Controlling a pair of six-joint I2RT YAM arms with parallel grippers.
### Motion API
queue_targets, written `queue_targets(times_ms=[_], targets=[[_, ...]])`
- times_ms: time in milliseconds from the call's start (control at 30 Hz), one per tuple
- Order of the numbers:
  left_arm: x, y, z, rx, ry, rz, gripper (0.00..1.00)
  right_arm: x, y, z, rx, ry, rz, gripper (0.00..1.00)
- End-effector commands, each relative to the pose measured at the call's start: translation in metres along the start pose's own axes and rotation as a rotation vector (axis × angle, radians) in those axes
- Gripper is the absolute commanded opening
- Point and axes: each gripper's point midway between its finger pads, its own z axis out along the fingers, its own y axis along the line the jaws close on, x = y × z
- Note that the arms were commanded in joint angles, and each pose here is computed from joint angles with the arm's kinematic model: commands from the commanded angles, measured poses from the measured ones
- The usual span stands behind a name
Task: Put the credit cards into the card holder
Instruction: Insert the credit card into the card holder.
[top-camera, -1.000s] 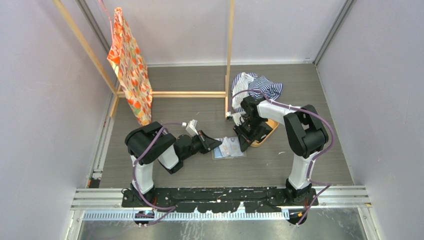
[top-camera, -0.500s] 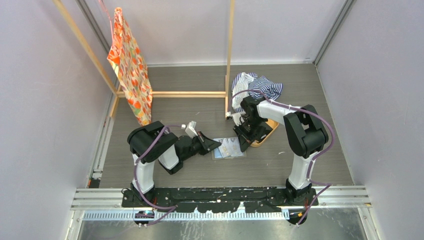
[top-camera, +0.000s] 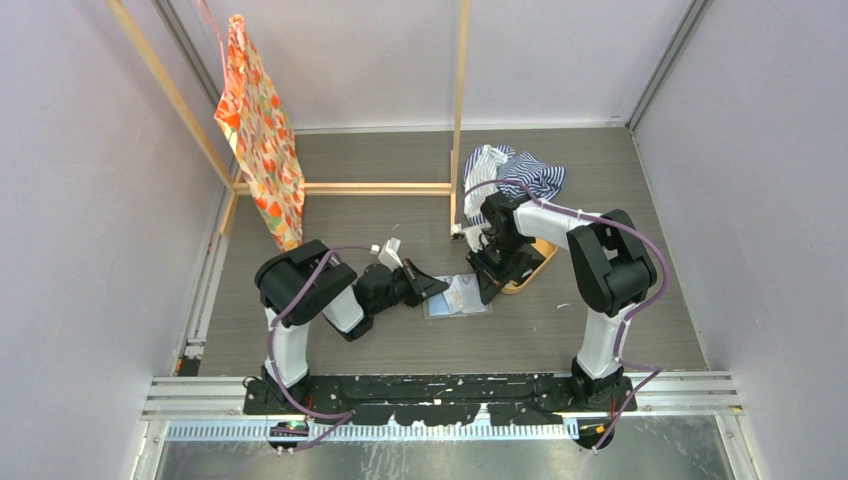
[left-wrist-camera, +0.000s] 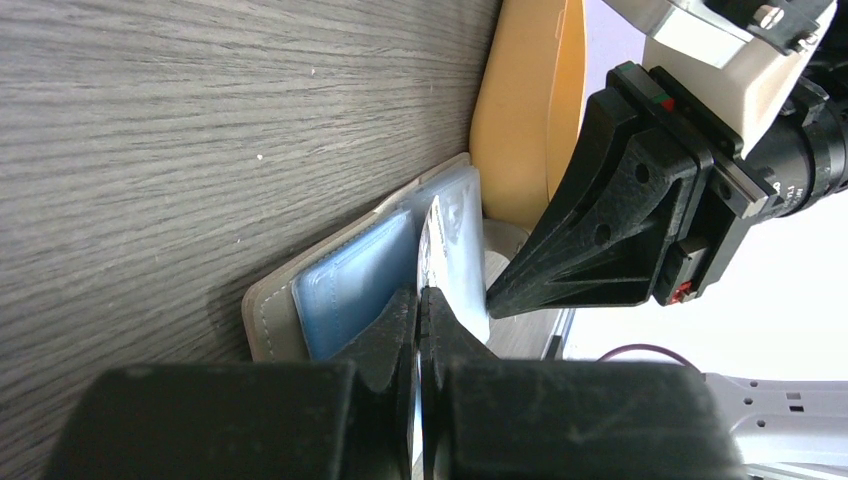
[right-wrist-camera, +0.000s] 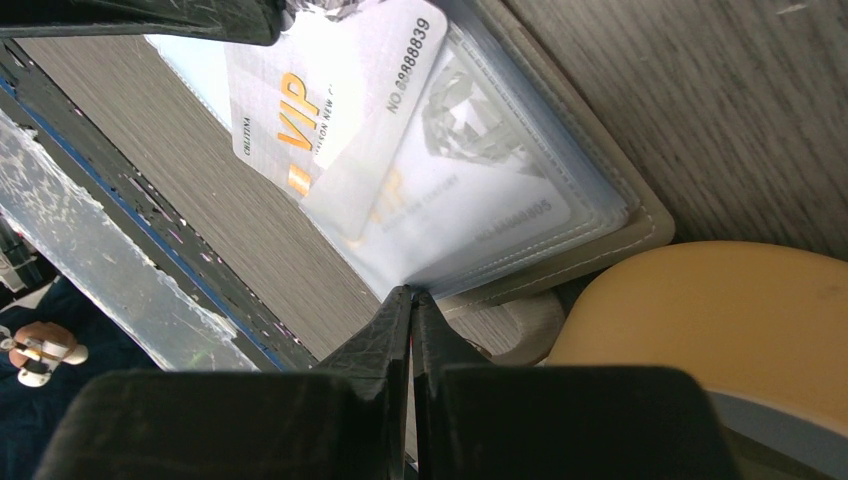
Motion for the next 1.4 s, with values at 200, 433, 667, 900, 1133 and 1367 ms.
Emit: queue_targets(times_ms=[200,433,667,900,1133,1367], targets=[[0.011,0.009,0.004,-0.095,0.080,-0.030,0.00,-0.010,0.003,-0.003,0.003,-0.023,-0.018,0.08],[0.016,0.009,0.001,-0.144,0.130,-0.012,0.00,-0.010,0.004,-0.004,0.004,-0.024,-0.021,0.09],[0.011,0.004,-0.003,-0.149,0.193,0.020,0.00,-0.011,0.003,-0.005,0.007,-0.027,-0.022,0.09],[0.010,-0.007,0.000,-0.120,0.295,0.072,0.00,-0.011,0.004,-0.005,0.008,-0.026,-0.023,0.09],[0.019,-0.006,0.003,-0.098,0.360,0.078,0.00,-0.010,0.003,-0.005,0.008,-0.026,-0.023,0.09],[0.020,-0.004,0.002,-0.104,0.387,0.071,0.00,-0.011,0.004,-0.005,0.007,-0.026,-0.024,0.10]])
